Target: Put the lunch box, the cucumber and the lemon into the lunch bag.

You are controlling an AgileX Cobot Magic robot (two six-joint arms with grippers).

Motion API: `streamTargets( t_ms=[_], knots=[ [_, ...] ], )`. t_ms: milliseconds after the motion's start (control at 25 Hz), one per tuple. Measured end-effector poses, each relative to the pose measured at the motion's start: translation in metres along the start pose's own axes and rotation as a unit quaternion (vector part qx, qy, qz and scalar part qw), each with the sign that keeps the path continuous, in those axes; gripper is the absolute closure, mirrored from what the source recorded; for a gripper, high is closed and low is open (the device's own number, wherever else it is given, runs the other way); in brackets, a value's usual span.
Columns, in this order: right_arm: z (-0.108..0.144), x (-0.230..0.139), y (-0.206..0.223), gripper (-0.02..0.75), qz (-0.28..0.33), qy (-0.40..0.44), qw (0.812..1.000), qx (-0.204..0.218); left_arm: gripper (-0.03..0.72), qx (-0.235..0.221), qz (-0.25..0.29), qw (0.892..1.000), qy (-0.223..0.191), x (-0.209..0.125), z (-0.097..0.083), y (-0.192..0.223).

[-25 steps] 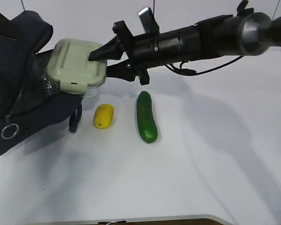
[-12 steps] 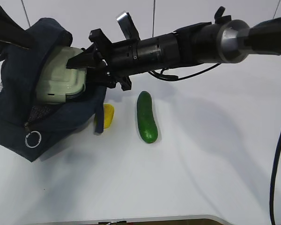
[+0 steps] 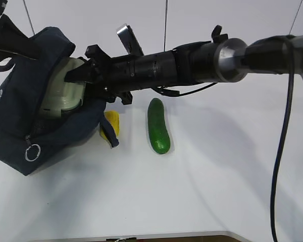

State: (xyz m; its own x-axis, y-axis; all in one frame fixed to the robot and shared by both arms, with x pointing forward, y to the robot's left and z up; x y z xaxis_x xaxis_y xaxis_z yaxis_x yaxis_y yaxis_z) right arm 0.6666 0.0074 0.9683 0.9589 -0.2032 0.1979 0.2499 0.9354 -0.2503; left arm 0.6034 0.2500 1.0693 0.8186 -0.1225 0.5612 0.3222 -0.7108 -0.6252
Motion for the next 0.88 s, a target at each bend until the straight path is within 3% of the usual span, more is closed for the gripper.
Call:
streamTargets(
  t_ms=[560,880],
  knots=[
    [-0.034,-0.011,0.028,0.360,-0.001,0.030,0.999,-0.015,0.701,-0.011,0.016,1.000,-0.012,-0.004,0.019,0.019],
    [-0.035,-0.011,0.029,0.360,-0.001,0.031,0.999,-0.015,0.701,-0.011,0.017,1.000,-0.011,-0.004,0.019,0.020]
  ],
)
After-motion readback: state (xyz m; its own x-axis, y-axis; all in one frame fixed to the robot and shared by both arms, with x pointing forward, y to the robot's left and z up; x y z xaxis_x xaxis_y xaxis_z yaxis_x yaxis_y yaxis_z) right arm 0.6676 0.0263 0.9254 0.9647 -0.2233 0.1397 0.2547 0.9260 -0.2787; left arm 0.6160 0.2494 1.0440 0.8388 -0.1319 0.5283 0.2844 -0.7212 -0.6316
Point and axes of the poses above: a point on each arm's last joint axis where the gripper is mounted, y pointing out along that axis toward the gripper, z along the wrist's bending axis when the last joint is at zero, x = y × z, the point moved 2 cm from there along y, pointing out along that axis toward the gripper, and after that the axes turned 11 degrees about y, right-handed, at the moved point
